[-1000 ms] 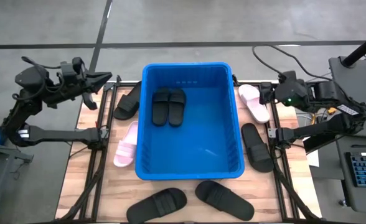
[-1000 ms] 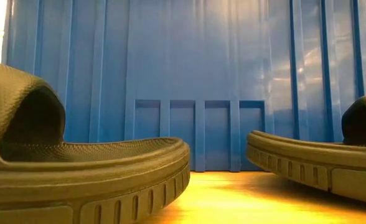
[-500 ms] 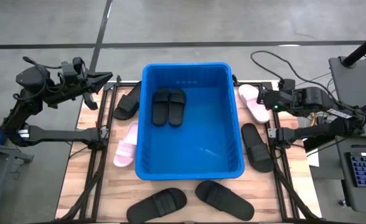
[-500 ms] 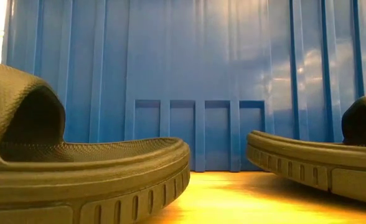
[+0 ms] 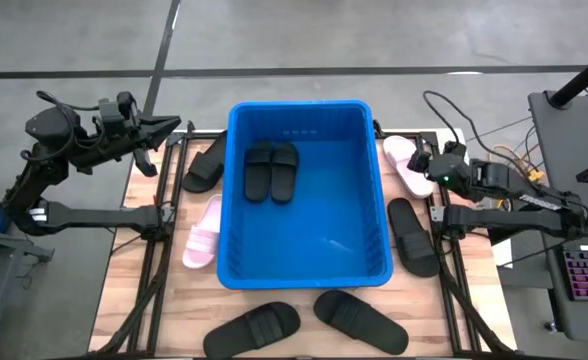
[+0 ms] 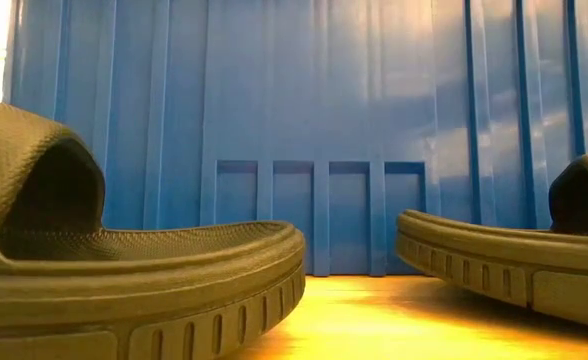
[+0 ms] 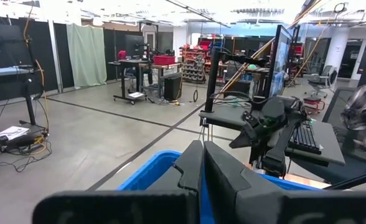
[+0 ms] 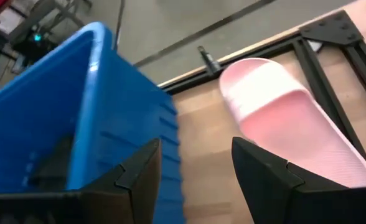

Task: Pick and place slides into bin
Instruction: Put the pink slide into the blue bin

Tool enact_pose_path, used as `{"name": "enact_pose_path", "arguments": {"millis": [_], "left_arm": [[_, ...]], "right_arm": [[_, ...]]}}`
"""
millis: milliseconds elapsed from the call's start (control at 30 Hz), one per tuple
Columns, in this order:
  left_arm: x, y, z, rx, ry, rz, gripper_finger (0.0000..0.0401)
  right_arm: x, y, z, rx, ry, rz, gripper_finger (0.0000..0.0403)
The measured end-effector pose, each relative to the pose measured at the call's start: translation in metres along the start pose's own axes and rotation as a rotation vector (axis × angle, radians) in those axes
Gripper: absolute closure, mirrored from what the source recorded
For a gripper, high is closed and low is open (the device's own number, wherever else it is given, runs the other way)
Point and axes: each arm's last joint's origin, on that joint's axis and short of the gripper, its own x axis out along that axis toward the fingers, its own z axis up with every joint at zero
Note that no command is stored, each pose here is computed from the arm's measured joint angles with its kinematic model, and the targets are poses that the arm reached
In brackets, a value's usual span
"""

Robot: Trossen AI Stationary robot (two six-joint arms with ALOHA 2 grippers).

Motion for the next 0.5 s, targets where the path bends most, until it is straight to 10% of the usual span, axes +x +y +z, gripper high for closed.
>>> {"name": "enact_pose_path", "arguments": {"millis": [500], "left_arm": [[0.0,0.0,0.0,0.001,0.004,-0.001,0.0401]], "right_arm": [[0.043,-0.012,0.003,0.179,-0.044,-0.092,0.0216]]}}
